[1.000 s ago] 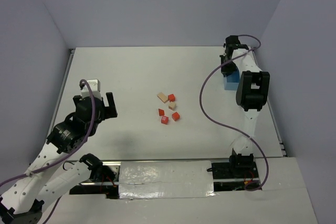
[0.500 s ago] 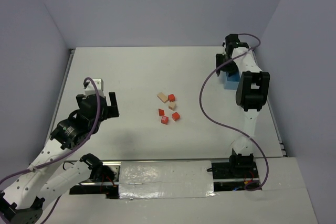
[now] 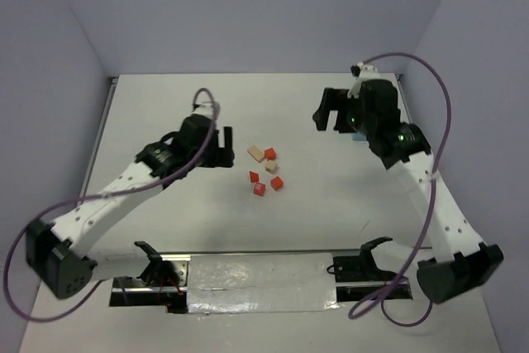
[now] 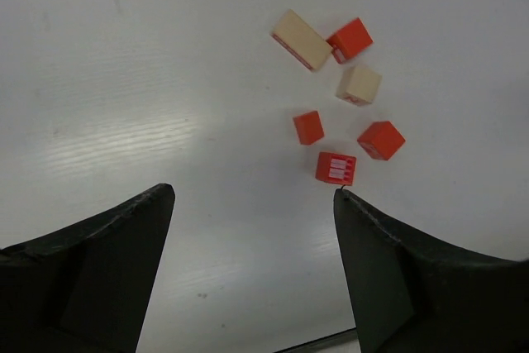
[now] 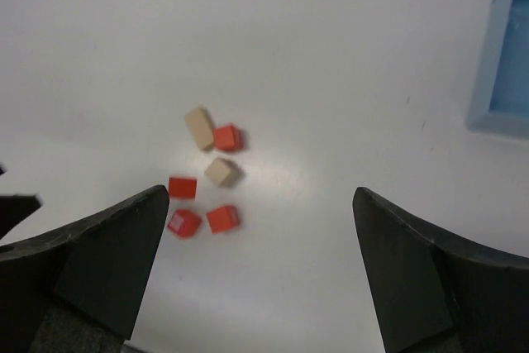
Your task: Build the wood block tower
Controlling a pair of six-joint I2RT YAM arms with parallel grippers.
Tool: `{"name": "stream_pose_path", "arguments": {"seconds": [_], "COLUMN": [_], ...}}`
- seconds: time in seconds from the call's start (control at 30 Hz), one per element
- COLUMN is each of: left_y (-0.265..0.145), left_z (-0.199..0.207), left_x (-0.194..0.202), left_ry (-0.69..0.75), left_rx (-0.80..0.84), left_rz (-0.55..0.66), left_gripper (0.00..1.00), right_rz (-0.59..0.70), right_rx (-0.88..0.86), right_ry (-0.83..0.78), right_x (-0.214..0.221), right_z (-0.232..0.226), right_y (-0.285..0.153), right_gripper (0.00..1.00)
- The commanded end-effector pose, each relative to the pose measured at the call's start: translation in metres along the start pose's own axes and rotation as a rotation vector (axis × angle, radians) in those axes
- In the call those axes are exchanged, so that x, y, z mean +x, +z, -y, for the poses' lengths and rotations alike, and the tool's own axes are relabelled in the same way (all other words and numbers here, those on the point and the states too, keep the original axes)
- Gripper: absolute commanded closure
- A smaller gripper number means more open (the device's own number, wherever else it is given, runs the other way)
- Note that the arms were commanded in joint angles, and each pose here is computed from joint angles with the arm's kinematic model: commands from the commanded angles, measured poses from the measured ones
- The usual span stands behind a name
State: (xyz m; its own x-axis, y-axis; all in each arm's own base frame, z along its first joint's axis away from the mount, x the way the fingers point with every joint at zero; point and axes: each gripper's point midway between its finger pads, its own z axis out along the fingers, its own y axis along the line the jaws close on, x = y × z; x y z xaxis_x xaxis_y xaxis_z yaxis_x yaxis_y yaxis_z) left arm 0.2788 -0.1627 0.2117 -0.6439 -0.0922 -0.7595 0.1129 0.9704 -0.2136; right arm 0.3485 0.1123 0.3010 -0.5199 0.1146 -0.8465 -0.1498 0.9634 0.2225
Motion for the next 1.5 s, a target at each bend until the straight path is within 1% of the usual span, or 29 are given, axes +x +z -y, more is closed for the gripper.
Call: {"name": "stream_pose_path", "arguments": {"seconds": [0.0, 0.03, 0.07, 0.1, 0.17, 0.2, 0.23, 0.3, 0.37, 0.47, 0.63, 0.8, 0.87, 0.9, 0.97, 1.07, 1.1, 1.17, 1.2, 1.33, 1.37, 1.43, 1.47], "left_y": [0.020, 0.039, 0.041, 0.055, 0.064, 0.074, 0.080, 0.093, 0.099, 0.112, 0.128, 0.135, 0.138, 0.138, 0.139, 0.138, 0.138, 0.137, 0.136, 0.131, 0.124, 0.113, 0.100], "left_z": [0.074, 0.076, 0.090, 0.099, 0.114, 0.120, 0.128, 0.124, 0.123, 0.120, 0.109, 0.112, 0.109, 0.107, 0.106, 0.103, 0.102, 0.100, 0.100, 0.100, 0.103, 0.104, 0.102], "left_x": [0.014, 0.040, 0.036, 0.058, 0.065, 0.079, 0.081, 0.090, 0.093, 0.110, 0.135, 0.139, 0.142, 0.143, 0.143, 0.146, 0.147, 0.147, 0.148, 0.147, 0.138, 0.127, 0.109], "left_ry": [0.083, 0.129, 0.149, 0.207, 0.236, 0.264, 0.261, 0.270, 0.277, 0.287, 0.282, 0.249, 0.255, 0.260, 0.260, 0.259, 0.259, 0.263, 0.264, 0.261, 0.247, 0.230, 0.208], "left_rx": [0.162, 0.094, 0.086, 0.048, 0.037, 0.041, 0.069, 0.038, 0.023, 0.004, -0.038, -0.027, -0.040, -0.053, -0.061, -0.064, -0.071, -0.074, -0.072, -0.060, -0.044, -0.032, -0.038], "left_rz": [-0.076, -0.173, -0.174, -0.224, -0.235, -0.258, -0.251, -0.264, -0.265, -0.308, -0.344, -0.323, -0.326, -0.332, -0.332, -0.336, -0.338, -0.343, -0.346, -0.351, -0.332, -0.307, -0.260], "left_gripper": [0.10, 0.11, 0.11, 0.12, 0.12, 0.13, 0.16, 0.19, 0.19, 0.22, 0.26, 0.35, 0.35, 0.39, 0.44, 0.61, 0.69, 0.77, 0.84, 0.96, 1.00, 1.00, 1.00], "right_rz": [-0.117, -0.102, -0.107, -0.145, -0.145, -0.144, -0.146, -0.135, -0.154, -0.158, -0.143, -0.152, -0.153, -0.153, -0.152, -0.139, -0.139, -0.134, -0.132, -0.135, -0.136, -0.133, -0.135], "right_rx": [-0.008, 0.002, -0.005, 0.006, 0.035, 0.041, 0.049, 0.064, 0.031, -0.030, -0.071, -0.095, -0.101, -0.101, -0.103, -0.100, -0.096, -0.095, -0.095, -0.093, -0.091, -0.092, -0.092], "right_ry": [0.115, 0.138, 0.138, 0.136, 0.143, 0.142, 0.141, 0.146, 0.142, 0.139, 0.134, 0.129, 0.127, 0.126, 0.121, 0.119, 0.121, 0.116, 0.117, 0.116, 0.118, 0.118, 0.117], "right_x": [0.072, 0.077, 0.086, 0.110, 0.128, 0.134, 0.140, 0.149, 0.156, 0.158, 0.154, 0.157, 0.158, 0.158, 0.158, 0.154, 0.154, 0.153, 0.153, 0.154, 0.155, 0.155, 0.155], "right_z": [0.000, 0.002, 0.001, 0.007, 0.016, 0.018, 0.021, 0.027, 0.022, 0.013, 0.005, 0.001, 0.000, 0.000, -0.001, -0.001, 0.000, 0.000, 0.000, 0.000, 0.001, 0.001, 0.000], "right_y": [0.008, -0.002, -0.005, -0.005, -0.015, -0.018, -0.021, -0.028, -0.032, -0.037, -0.040, -0.039, -0.039, -0.039, -0.040, -0.041, -0.041, -0.041, -0.041, -0.040, -0.039, -0.040, -0.040], "right_gripper": [0.00, 0.00, 0.00, 0.00, 0.00, 0.00, 0.00, 0.00, 0.00, 0.00, 0.00, 0.00, 0.00, 0.00, 0.00, 0.00, 0.00, 0.00, 0.00, 0.00, 0.00, 0.00, 0.00]}}
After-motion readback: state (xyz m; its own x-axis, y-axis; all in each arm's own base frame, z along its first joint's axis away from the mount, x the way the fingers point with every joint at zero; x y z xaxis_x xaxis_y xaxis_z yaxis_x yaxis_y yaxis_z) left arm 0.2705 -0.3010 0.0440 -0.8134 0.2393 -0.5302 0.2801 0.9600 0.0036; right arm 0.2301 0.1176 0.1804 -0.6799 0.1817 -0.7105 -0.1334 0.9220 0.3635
